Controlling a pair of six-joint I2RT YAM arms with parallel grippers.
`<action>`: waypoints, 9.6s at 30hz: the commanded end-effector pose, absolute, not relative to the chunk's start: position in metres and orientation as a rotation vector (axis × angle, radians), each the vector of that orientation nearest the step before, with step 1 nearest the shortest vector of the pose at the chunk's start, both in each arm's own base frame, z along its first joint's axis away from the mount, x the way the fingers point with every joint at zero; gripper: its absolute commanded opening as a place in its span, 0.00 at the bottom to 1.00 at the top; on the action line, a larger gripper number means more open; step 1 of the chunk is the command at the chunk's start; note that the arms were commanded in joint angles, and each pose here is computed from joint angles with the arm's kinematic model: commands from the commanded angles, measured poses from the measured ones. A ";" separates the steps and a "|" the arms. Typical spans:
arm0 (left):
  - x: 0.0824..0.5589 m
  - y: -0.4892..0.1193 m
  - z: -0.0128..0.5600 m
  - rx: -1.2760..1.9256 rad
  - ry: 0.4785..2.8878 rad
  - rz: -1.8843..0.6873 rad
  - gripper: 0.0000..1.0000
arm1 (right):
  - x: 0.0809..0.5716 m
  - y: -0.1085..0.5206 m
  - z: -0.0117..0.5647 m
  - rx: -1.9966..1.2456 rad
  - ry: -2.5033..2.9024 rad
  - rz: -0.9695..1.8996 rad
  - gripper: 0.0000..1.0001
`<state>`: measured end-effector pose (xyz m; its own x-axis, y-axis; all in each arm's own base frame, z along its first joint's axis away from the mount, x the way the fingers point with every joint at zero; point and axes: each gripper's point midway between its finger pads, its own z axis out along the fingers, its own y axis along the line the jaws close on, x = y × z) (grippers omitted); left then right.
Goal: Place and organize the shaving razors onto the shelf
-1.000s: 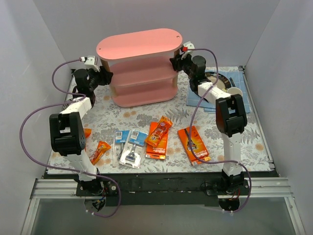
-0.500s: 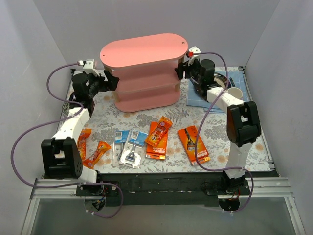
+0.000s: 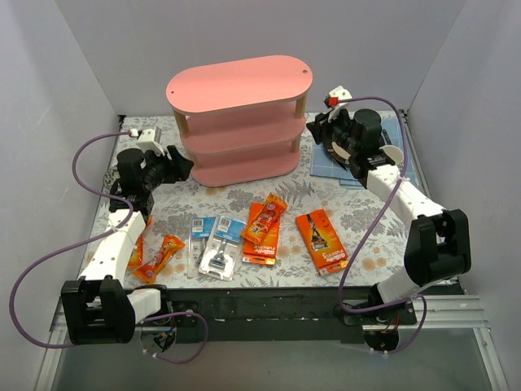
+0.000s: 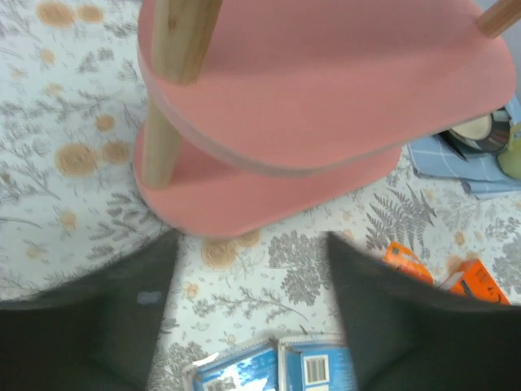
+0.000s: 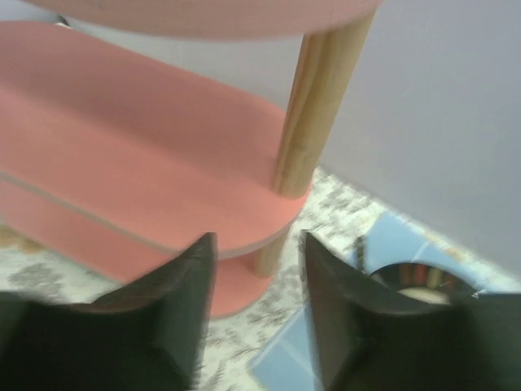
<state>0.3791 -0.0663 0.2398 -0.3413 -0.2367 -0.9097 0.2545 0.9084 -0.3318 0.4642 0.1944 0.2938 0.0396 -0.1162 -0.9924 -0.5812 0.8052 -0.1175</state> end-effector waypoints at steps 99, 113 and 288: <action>0.228 -0.369 0.145 0.678 2.194 -1.462 0.68 | 0.280 0.103 0.085 -0.231 2.562 0.696 0.71; 0.227 -0.439 0.048 0.573 2.491 -1.400 0.61 | 0.260 0.118 0.053 -0.221 2.643 0.898 0.54; 0.253 -0.307 0.095 0.668 2.435 -1.360 0.88 | 0.521 0.244 0.074 0.304 2.127 1.690 0.01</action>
